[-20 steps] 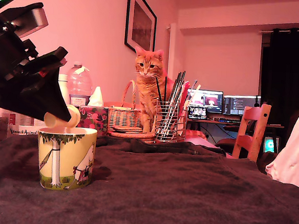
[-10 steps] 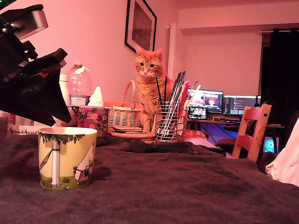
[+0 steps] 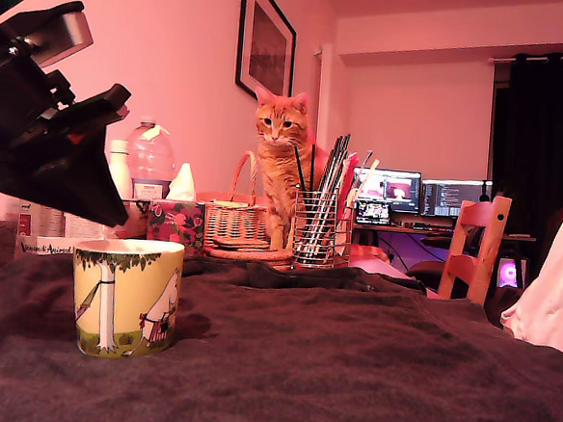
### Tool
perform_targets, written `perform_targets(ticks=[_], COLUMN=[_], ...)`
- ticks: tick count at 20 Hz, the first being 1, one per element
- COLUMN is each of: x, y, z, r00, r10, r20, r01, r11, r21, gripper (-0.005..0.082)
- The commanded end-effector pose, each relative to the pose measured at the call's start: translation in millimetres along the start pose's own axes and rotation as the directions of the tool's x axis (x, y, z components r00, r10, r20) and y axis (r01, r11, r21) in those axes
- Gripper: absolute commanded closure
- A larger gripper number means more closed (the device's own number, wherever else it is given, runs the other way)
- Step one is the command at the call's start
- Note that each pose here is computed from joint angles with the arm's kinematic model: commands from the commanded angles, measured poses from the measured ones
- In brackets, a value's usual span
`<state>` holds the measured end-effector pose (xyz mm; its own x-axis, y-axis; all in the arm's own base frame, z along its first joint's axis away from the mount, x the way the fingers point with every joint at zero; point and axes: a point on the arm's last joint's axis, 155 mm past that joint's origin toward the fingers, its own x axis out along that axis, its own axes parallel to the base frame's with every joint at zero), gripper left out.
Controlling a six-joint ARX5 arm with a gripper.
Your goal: Pick up the coffee capsules on the table and drop them inside the coffee cup
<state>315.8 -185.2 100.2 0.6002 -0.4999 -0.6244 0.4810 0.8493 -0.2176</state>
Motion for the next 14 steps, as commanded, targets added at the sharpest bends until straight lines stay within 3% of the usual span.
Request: perform_targets(ticks=[1, 5, 8, 14], x=[-2, -22, -39, -69], y=[-2, -4, 9, 25], z=[5, 25, 29, 25], r00=[1.000, 0.996, 0.993, 0.990], r10=[-0.005, -0.006, 0.031, 0.090], r20=[0.014, 0.092, 0.111, 0.112], r01=[0.004, 0.004, -0.028, -0.082], r11=[1.000, 1.000, 0.999, 0.994], r21=[0.012, 0.019, -0.029, -0.073], gripper=[0.0793, 0.0793, 0.0793, 0.0793])
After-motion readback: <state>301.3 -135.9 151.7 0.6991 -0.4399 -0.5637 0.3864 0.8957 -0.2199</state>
